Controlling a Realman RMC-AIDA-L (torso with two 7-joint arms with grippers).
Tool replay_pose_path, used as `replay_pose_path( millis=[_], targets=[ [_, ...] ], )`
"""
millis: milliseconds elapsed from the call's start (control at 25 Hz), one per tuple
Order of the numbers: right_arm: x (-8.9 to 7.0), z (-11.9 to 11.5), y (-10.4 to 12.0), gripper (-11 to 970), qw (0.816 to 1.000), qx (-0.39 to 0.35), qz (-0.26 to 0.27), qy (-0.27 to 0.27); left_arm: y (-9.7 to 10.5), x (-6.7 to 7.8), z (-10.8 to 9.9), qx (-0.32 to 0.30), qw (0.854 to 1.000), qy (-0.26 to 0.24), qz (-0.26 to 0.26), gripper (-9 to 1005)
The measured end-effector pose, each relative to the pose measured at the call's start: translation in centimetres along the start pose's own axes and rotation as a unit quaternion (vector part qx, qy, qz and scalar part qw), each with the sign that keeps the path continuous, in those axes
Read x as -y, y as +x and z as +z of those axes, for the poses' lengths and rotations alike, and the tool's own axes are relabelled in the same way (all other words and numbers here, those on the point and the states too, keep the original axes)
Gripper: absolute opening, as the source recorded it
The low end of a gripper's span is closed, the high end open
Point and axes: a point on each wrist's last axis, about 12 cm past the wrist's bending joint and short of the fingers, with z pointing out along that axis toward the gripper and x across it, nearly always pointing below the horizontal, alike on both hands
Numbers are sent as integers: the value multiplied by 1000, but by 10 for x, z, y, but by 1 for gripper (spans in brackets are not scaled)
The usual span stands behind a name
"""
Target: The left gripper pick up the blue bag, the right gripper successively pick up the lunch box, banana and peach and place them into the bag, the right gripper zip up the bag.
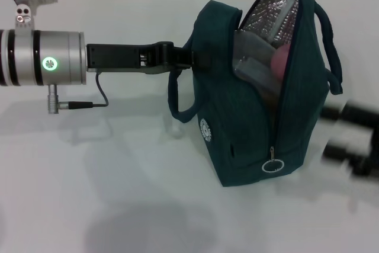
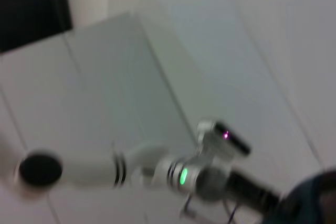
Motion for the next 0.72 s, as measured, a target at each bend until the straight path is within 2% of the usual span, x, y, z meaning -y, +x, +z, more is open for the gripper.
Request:
replay_pose_path(
  millis=[120, 320, 720],
  targets=[
    [-8, 4, 30, 749, 1000, -18, -18, 1, 3, -1, 1, 0, 1000, 1, -6, 36],
    [-14, 2, 57, 739, 998, -38, -30, 31, 4, -2, 1, -1, 1000, 2, -8, 36],
    [-10, -8, 71, 720, 992, -64, -50, 93, 4, -2, 1, -4, 1000, 3, -8, 32]
  ],
)
